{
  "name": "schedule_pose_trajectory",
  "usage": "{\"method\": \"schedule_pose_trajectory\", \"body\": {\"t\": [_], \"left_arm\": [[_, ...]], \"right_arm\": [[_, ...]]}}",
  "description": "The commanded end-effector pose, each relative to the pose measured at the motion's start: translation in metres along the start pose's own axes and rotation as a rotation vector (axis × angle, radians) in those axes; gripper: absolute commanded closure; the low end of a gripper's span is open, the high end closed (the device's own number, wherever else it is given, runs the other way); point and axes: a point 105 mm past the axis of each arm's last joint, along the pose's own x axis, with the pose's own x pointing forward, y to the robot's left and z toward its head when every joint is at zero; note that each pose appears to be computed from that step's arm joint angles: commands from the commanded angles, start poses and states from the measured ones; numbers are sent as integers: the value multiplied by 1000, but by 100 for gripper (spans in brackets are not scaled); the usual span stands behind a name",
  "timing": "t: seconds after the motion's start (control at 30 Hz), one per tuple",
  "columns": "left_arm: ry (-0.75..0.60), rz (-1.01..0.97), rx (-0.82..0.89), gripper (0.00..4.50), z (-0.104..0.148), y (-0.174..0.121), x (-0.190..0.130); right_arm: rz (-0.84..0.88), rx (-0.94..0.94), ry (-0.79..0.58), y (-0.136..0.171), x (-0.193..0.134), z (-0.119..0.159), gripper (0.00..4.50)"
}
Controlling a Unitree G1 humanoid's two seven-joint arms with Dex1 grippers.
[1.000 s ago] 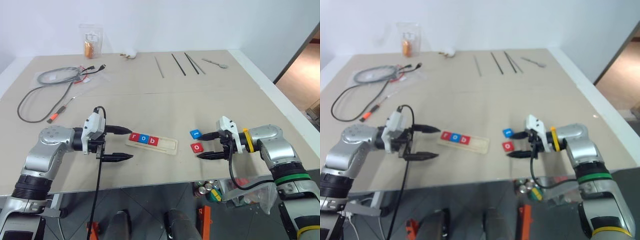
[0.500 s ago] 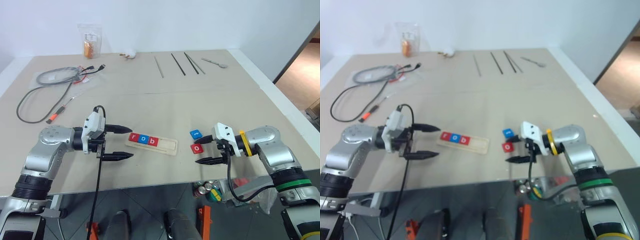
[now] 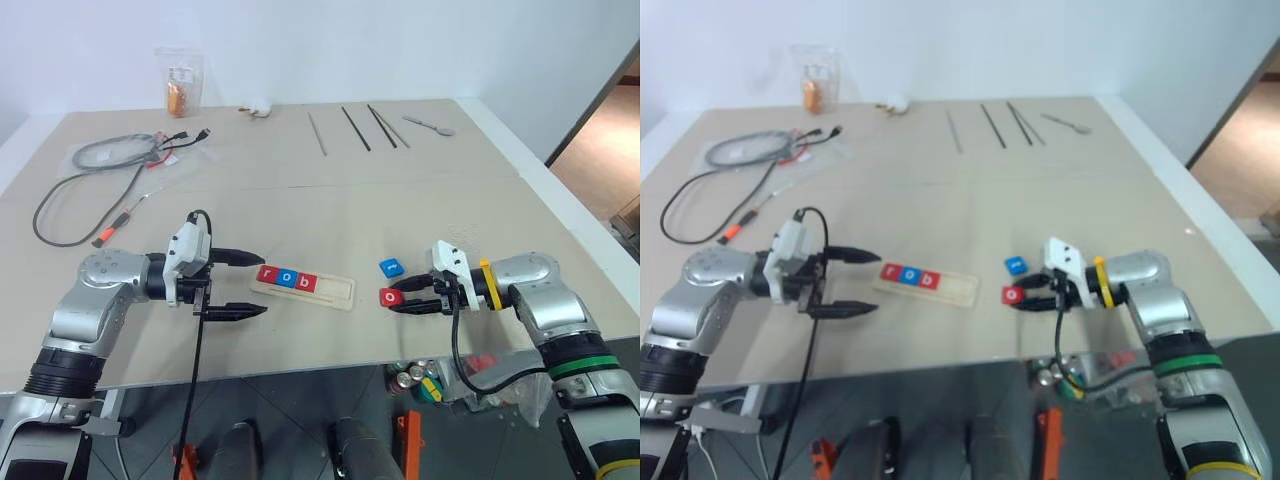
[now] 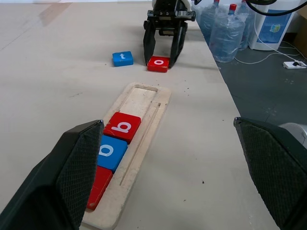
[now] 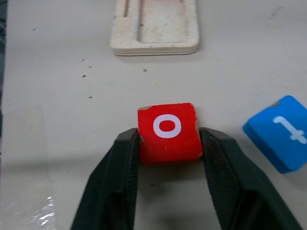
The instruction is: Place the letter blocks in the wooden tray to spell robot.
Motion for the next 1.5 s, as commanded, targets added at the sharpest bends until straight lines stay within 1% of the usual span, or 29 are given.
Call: {"method": "schedule_pose_trajectory", "body": {"t": [0.03,0.1,0.13,0.23,0.33,0.53,0.7,0.83,1.03,1.27,1.5], "left_arm": [[-11,-4,47,0,11,2,-1],[-11,-3,46,0,11,2,-1],[-7,4,47,0,10,3,-3],[13,23,51,0,5,4,-9],[4,39,50,0,5,5,-9],[-3,29,45,0,3,2,-5],[-3,19,37,0,2,1,-5],[-4,15,36,0,2,1,-4],[-4,7,36,0,3,2,-3],[1,3,38,0,4,2,-4],[4,5,38,0,5,2,-5]], "right_arm": [[-39,-32,-40,-7,-10,15,254],[-50,-41,-65,-8,-10,23,254],[-57,-36,-93,-9,-9,34,254],[-24,-67,-142,3,-2,63,254],[15,-108,-126,17,-3,69,254],[-30,-59,-40,12,-16,44,254],[-76,-32,-32,5,-26,38,254],[-81,-9,-33,4,-24,32,254],[-96,39,-21,3,-15,14,254],[-119,66,-41,-5,-13,12,254],[-91,84,-35,2,-9,5,254]]}}
